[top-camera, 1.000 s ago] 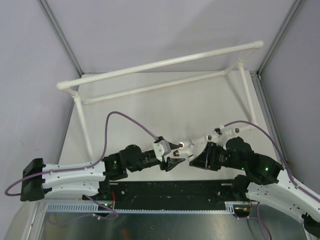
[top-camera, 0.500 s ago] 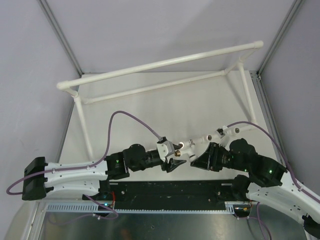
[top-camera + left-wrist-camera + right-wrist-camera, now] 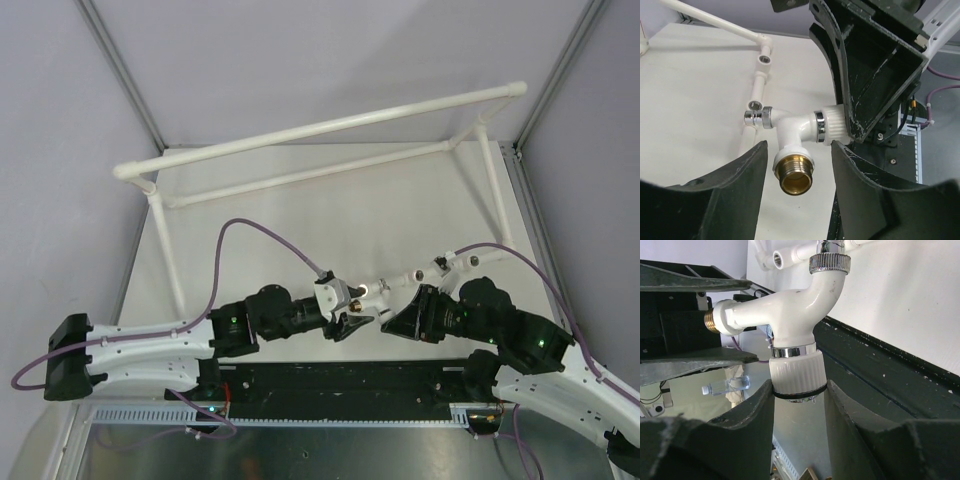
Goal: Install the water faucets
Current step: Pick up the water faucet from the center of the board.
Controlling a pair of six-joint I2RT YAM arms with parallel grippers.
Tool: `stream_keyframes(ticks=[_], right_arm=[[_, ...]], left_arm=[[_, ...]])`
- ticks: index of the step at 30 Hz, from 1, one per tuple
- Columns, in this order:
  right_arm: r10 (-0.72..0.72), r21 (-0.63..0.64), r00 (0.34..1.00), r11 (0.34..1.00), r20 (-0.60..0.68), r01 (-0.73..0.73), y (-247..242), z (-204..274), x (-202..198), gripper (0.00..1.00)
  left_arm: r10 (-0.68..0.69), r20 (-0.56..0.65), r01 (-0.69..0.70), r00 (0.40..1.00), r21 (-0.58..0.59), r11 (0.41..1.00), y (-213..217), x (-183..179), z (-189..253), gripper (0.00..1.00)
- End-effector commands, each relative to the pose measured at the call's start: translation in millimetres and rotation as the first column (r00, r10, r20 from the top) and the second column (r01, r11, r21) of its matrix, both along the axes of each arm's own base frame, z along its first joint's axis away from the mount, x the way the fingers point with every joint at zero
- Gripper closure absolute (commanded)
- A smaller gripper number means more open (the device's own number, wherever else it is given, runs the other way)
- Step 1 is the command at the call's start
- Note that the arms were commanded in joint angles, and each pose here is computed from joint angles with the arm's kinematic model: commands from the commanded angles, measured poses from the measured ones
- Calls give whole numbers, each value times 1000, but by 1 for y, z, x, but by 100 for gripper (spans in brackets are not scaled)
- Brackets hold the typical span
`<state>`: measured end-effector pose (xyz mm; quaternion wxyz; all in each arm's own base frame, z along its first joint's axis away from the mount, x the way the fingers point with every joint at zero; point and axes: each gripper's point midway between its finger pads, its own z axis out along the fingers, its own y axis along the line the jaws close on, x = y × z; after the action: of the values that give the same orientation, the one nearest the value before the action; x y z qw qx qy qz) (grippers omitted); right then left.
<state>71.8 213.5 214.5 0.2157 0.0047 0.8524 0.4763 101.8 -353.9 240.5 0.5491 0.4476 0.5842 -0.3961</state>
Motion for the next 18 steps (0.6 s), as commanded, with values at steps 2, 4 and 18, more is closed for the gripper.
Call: stream_keyframes(ticks=[2,4,18], right_arm=[[1,53,999,999,32,-3,3,23,1,100],[3,52,1000,999,30,-5,3,22,0,100],[-1,56,999,998,34,-1,1,23,-1,100]], left_arm=[[-23,33,26,999,-64,998,-8,-3,31,41],[-26,32,28,999,-62,998,-9,-3,30,43],[-28,25,29,999,-37,999,-12,-2,22,65]])
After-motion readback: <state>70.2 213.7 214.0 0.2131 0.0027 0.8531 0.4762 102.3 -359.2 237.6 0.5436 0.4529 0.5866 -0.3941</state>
